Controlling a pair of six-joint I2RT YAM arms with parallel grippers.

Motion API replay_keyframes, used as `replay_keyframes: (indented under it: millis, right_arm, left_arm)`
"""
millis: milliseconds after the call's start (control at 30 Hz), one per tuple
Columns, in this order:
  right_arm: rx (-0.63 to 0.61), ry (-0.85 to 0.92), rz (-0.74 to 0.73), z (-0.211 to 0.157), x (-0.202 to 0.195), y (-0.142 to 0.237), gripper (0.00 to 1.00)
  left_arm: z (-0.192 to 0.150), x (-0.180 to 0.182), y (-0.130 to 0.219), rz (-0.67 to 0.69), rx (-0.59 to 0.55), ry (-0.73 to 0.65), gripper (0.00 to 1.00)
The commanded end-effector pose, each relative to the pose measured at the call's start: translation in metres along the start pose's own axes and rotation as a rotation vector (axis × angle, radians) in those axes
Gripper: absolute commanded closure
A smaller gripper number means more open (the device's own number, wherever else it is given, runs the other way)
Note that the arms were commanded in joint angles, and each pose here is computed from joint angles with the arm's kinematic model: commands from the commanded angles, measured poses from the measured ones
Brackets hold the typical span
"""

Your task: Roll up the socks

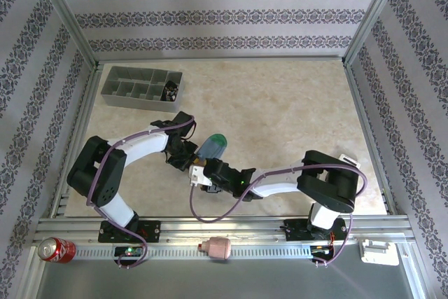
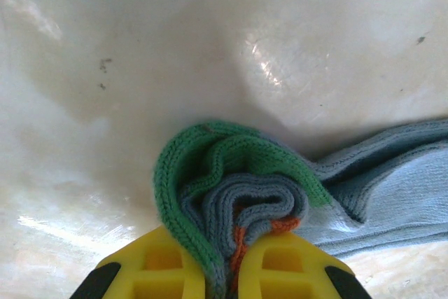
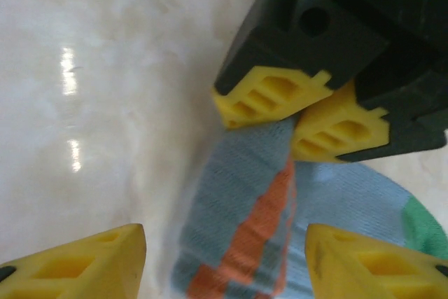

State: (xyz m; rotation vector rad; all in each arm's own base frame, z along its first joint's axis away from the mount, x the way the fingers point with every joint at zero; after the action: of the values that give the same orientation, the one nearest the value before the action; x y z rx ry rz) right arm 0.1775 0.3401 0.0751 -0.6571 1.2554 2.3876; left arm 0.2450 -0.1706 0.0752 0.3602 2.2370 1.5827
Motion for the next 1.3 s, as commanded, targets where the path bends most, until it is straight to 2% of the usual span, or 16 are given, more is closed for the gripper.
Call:
replay_keyframes:
  millis: [0,100,233,267,333,400,433,533,667,800,900,1067,1267]
  right_arm:
    - [0.060,0.047,-0.096,-0.001,-0.011,-0.007,0.43]
    - [0.078,0.038,-0.068,-0.007,-0.010,-0.015,0.59]
    - [0.102,-0.003,-0.038,-0.017,-0.012,-0.021,0.86]
    - [0.102,-0.011,-0.017,-0.020,-0.009,-0.020,0.92]
    - [0.099,-0.028,0.020,-0.025,-0.006,-0.018,1.00]
    - [0.103,-0.054,0.063,-0.034,-0.002,-0.016,1.00]
    - [0.104,-0.072,0.083,-0.038,0.000,-0.015,1.00]
    - [0.101,-0.157,0.151,-0.052,0.005,-0.013,1.00]
    - [0.082,-0.287,0.229,-0.065,0.005,-0.011,1.00]
    - [0.053,-0.418,0.327,-0.074,0.003,-0.011,1.00]
    - [0.025,-0.510,0.418,-0.077,0.003,-0.013,1.00]
    - [-0.011,-0.718,0.543,-0.085,-0.005,-0.019,1.00]
    - [0.024,-0.911,0.694,-0.099,-0.006,-0.028,1.00]
  left_arm:
    - [0.018,0.033,-0.011,0.186,-0.085,0.048,1.00]
    - [0.018,0.030,-0.009,0.173,-0.087,0.049,1.00]
    - [0.018,0.024,-0.005,0.139,-0.073,0.044,1.00]
    - [0.018,0.020,-0.002,0.113,-0.067,0.040,0.96]
    - [0.018,0.010,0.003,0.028,-0.048,0.025,0.75]
    - [0.022,0.004,0.010,-0.027,-0.034,0.035,0.52]
    - [0.024,0.002,0.014,-0.044,-0.023,0.039,0.46]
    - [0.030,-0.010,0.020,-0.139,0.054,0.062,0.40]
    - [0.040,-0.027,0.044,-0.316,0.040,0.056,0.39]
    - [0.040,-0.024,0.060,-0.378,0.001,0.040,0.37]
    - [0.038,-0.021,0.064,-0.425,0.000,0.017,0.40]
    - [0.024,-0.032,0.064,-0.557,0.062,-0.110,0.42]
    - [0.006,-0.044,0.046,-0.593,0.128,-0.225,0.41]
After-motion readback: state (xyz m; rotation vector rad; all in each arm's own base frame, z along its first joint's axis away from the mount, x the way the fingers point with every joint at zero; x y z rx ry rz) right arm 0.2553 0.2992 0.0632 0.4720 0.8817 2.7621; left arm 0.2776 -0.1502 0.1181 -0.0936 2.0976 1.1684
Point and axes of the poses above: each hand's point on the last joint's axis, 136 mm out from that joint toward the fingers, its own y axis back along the fingers, its own x axis along the line the jaws close on, z = x × y, the point moved 5 cm from there along y, back along the fingers, and after that the axes turned 8 degrees about y, right-handed, at the moved point
